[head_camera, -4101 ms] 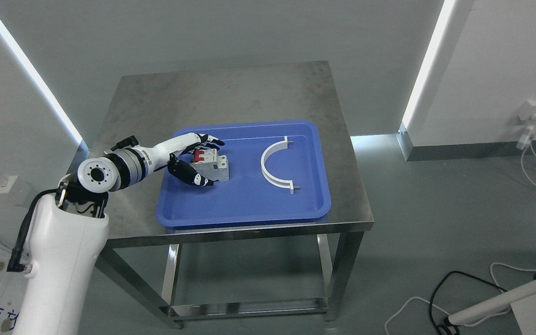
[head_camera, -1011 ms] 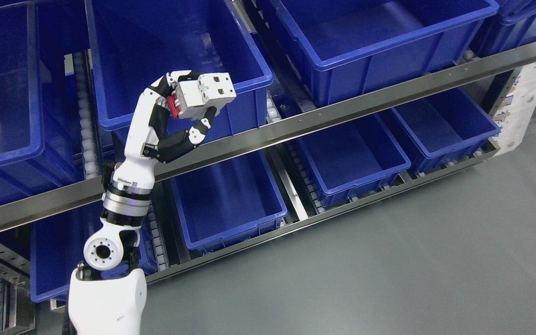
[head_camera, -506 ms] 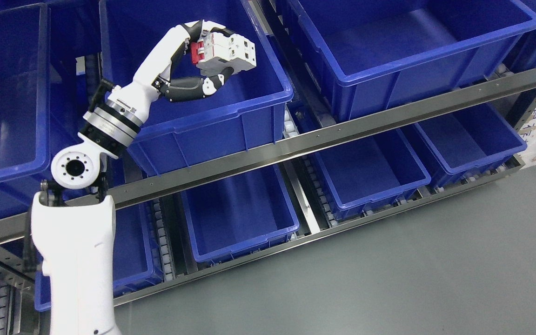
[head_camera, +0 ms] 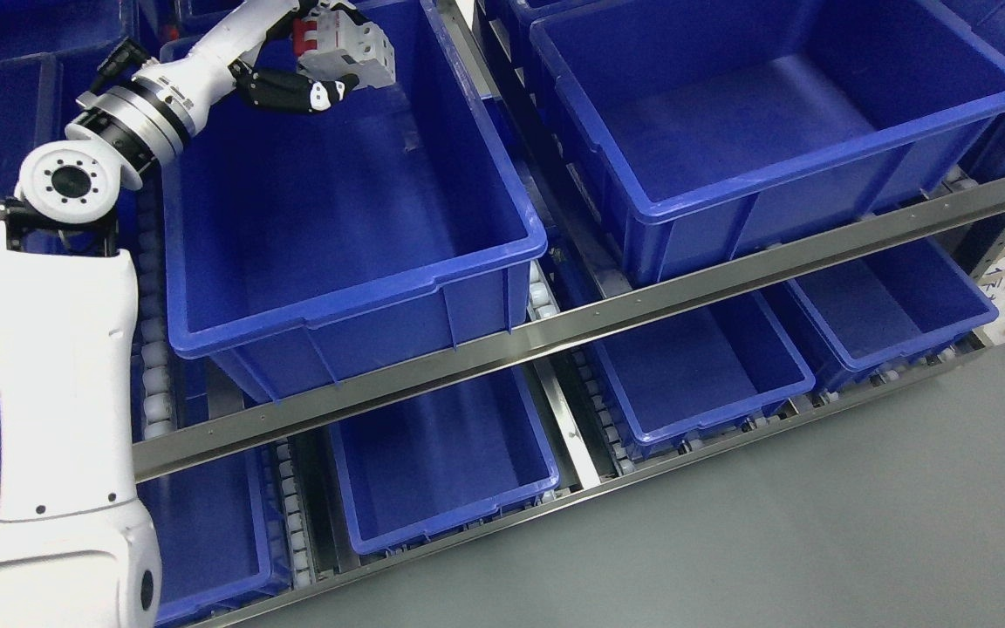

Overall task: Place circuit breaker on shelf
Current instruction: 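Lower the breaker into the upper blue bin with the left hand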

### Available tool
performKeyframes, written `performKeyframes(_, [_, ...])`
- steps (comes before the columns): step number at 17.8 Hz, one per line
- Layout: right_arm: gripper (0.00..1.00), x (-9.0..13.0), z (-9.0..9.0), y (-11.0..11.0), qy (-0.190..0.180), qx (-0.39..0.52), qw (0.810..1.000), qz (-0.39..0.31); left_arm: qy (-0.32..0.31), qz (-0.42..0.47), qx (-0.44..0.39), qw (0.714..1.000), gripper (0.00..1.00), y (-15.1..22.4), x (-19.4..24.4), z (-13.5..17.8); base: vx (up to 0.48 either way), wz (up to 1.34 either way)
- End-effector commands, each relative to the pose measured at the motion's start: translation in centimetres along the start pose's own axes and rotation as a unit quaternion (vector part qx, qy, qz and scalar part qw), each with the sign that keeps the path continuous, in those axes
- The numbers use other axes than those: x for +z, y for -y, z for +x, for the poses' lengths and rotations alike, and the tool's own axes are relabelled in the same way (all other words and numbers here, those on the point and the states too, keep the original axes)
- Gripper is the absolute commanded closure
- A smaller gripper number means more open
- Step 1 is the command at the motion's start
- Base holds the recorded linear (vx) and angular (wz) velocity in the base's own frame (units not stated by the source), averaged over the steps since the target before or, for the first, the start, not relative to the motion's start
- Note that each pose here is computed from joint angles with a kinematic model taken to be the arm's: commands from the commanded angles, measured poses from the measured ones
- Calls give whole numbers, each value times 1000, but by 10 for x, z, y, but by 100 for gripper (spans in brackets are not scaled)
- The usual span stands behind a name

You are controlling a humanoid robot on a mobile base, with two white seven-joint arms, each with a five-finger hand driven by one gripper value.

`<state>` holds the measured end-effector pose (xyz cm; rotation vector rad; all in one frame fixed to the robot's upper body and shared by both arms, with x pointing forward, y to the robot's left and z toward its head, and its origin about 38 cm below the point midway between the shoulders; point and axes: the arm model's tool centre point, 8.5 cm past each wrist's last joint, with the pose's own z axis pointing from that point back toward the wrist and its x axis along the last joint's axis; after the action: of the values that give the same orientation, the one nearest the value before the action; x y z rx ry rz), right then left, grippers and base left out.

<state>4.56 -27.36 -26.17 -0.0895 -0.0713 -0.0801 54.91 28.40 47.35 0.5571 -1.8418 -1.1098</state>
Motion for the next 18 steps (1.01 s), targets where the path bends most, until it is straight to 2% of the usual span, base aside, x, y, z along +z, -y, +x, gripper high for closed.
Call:
performKeyframes(1, [0, 0, -6, 12, 14, 1, 1000, -8, -166, -91, 2, 982, 85, 17, 4, -96, 163, -39])
performKeyframes(7, [0, 0, -6, 12, 14, 0, 1000, -8, -215, -127, -16, 968, 85, 22, -8, -106, 116, -90])
performKeyframes(10, [0, 0, -6, 12, 14, 0, 1000, -8, -228, -138, -34, 963, 84, 37, -11, -113, 53, -31])
performKeyframes(14, [0, 0, -6, 12, 14, 0, 1000, -8, -246, -143, -36, 958, 84, 78, -12, -130, 26, -9])
performKeyframes(18, [0, 0, -5, 12, 14, 0, 1000, -8, -252, -146, -33, 956, 82, 92, -10, -136, 6, 0])
